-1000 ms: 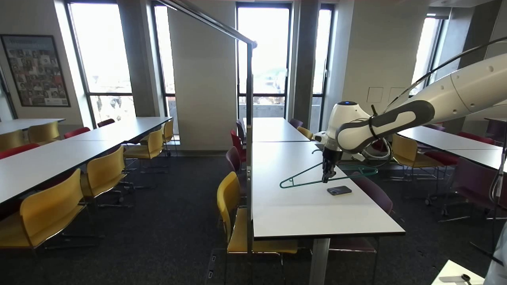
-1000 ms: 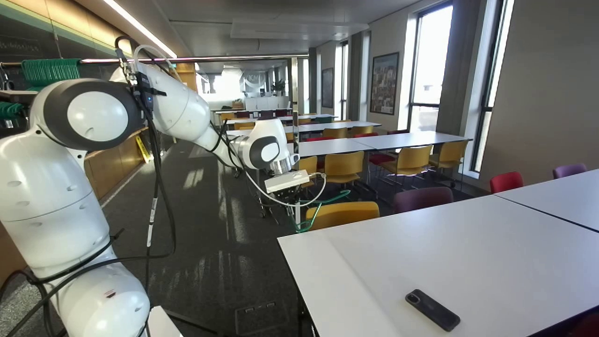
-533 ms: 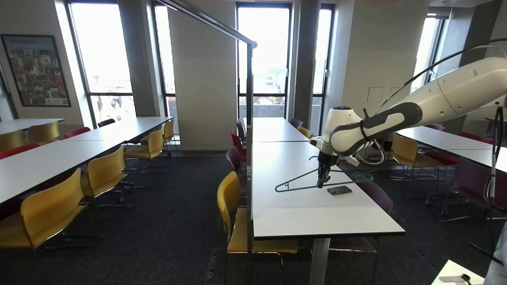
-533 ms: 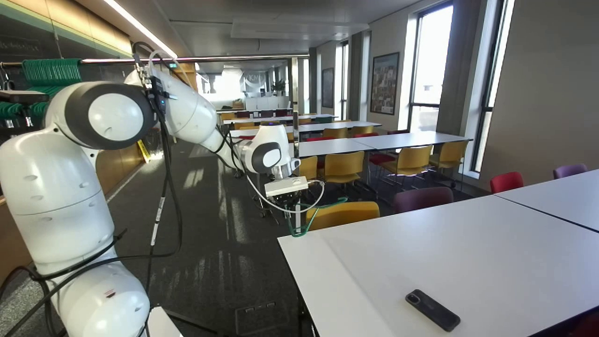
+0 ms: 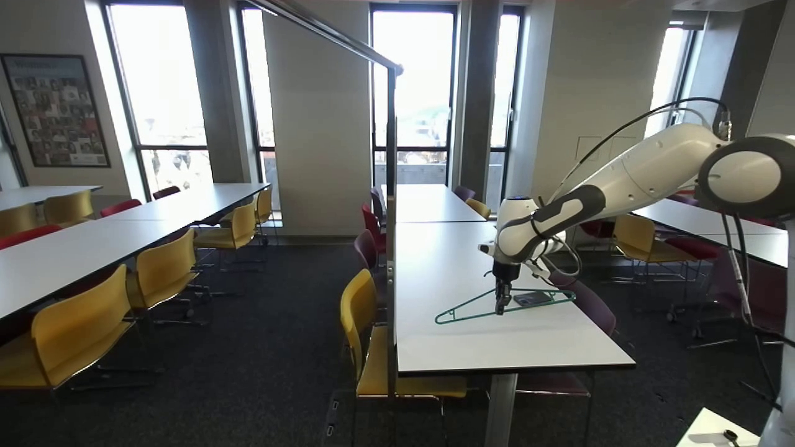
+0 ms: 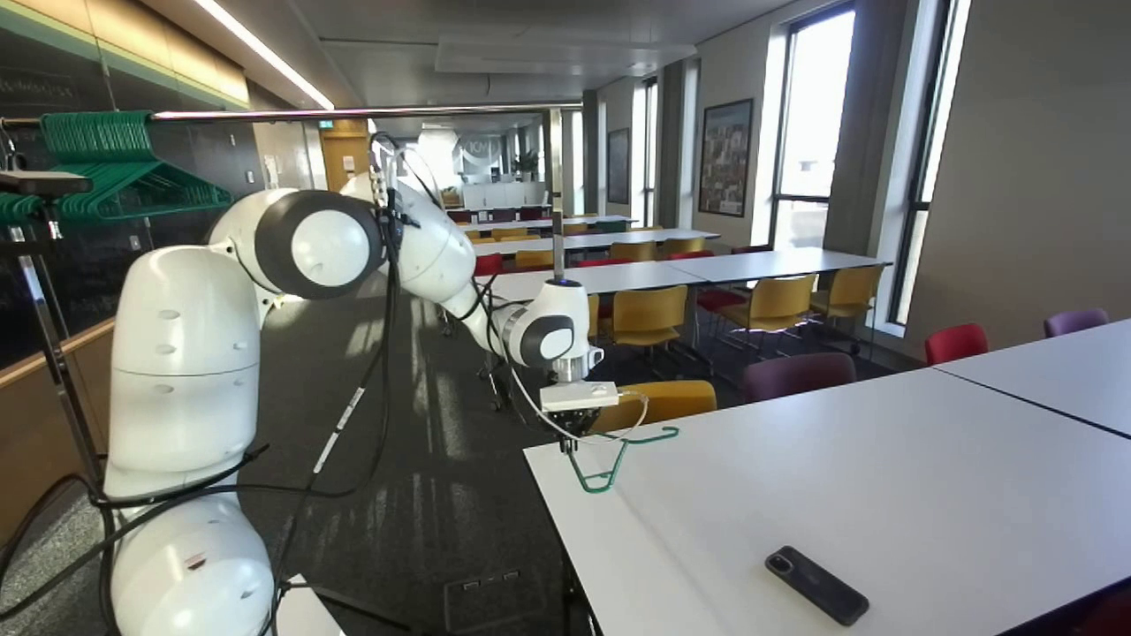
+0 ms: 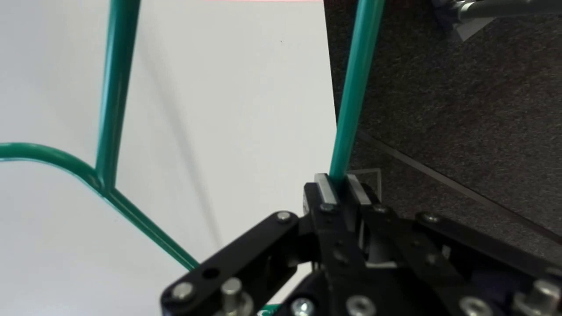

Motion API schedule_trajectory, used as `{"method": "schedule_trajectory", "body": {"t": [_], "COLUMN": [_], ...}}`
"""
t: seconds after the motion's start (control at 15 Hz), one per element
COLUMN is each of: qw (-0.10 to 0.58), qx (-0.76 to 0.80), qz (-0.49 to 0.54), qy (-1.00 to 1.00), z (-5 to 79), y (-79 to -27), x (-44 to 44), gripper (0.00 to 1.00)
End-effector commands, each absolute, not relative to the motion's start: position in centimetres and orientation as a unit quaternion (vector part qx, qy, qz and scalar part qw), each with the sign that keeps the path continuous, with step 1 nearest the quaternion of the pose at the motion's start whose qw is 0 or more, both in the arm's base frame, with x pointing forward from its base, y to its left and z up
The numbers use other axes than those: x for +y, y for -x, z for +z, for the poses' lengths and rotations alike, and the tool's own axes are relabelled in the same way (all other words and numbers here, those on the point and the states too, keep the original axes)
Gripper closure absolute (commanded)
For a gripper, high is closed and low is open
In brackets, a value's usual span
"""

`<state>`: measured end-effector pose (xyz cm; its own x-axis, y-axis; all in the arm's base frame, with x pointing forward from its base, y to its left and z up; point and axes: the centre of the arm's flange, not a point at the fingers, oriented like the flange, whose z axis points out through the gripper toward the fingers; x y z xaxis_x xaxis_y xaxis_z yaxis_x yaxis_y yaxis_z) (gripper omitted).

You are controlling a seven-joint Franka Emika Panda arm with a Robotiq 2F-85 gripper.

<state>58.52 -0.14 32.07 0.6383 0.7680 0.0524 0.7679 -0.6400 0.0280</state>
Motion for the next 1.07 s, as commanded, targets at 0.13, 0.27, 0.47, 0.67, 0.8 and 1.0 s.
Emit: {"method": "schedule_trajectory", "body": {"t": [0.13, 0.27, 0.47, 0.67, 0.8, 1.0], "qw": [-0.014, -0.011, -0.012, -0.012, -0.010, -0.007], "qx": [0.430, 0.417, 0.409, 0.412, 0.416, 0.423], "qz": [0.010, -0.003, -0.013, -0.019, -0.023, -0.034], "qy": [-0.903, -0.909, -0.912, -0.911, -0.909, -0.905], "z": [29.2, 27.3, 25.2, 23.8, 23.1, 22.0], "y": [-61.6, -62.0, -62.5, -62.9, -63.1, -63.4], "x": [-3.6, -4.9, -6.0, -5.9, -5.6, -5.1], "gripper": [0.97, 0.97, 0.97, 0.97, 0.97, 0.97]}}
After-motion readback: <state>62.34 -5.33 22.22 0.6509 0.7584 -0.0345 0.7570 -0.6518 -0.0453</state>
